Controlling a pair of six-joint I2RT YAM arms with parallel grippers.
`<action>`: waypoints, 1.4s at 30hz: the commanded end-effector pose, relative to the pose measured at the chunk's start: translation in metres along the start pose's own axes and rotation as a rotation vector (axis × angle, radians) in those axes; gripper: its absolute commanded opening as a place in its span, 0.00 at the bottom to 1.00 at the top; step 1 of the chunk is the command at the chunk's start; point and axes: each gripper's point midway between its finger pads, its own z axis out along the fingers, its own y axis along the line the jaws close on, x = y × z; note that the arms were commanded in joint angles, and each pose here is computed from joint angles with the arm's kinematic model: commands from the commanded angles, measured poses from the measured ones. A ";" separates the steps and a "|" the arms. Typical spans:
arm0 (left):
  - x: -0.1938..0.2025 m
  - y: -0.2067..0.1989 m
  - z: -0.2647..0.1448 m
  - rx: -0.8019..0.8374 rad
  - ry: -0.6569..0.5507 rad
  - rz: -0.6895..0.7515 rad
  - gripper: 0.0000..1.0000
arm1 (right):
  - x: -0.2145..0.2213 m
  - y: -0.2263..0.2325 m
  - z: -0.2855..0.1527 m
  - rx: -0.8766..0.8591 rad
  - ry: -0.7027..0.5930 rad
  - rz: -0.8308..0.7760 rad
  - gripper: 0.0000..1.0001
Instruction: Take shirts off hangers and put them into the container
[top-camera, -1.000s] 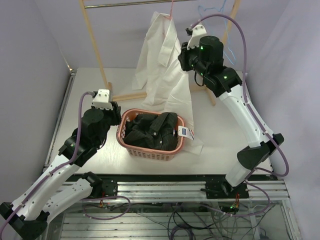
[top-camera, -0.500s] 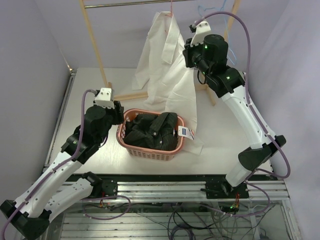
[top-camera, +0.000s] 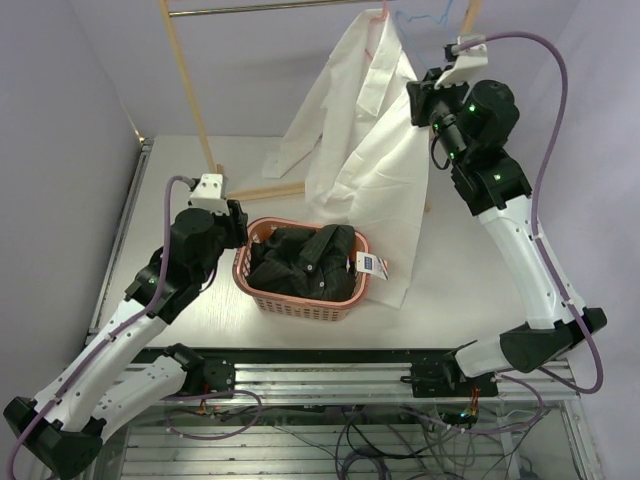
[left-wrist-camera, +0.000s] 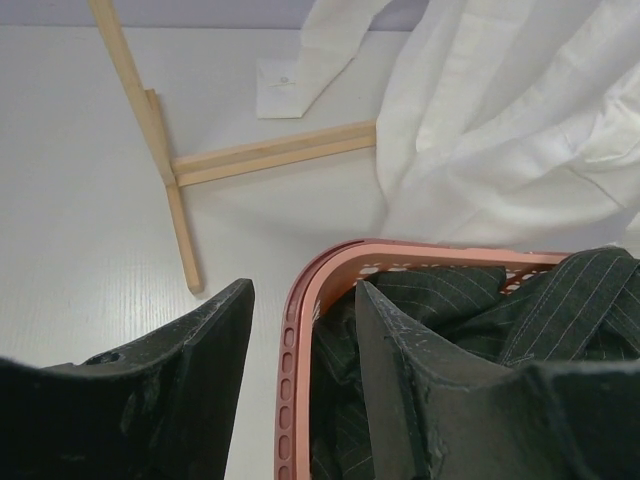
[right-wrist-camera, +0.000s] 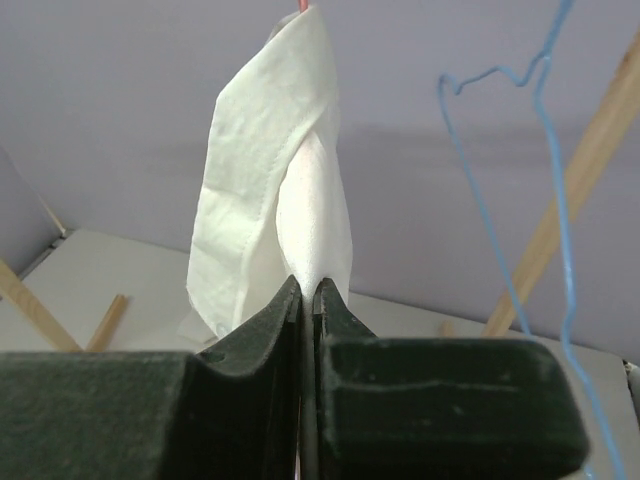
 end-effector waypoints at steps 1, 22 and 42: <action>-0.017 -0.004 -0.006 0.039 -0.048 -0.022 0.56 | -0.044 -0.010 -0.007 -0.036 -0.193 0.079 0.00; -0.024 -0.001 -0.007 0.043 -0.076 -0.035 0.62 | -0.077 -0.009 -0.042 -0.134 -0.221 0.095 0.00; -0.152 -0.077 -0.010 0.388 -0.490 0.058 0.74 | -0.031 0.020 -0.209 -0.307 -0.087 0.153 0.00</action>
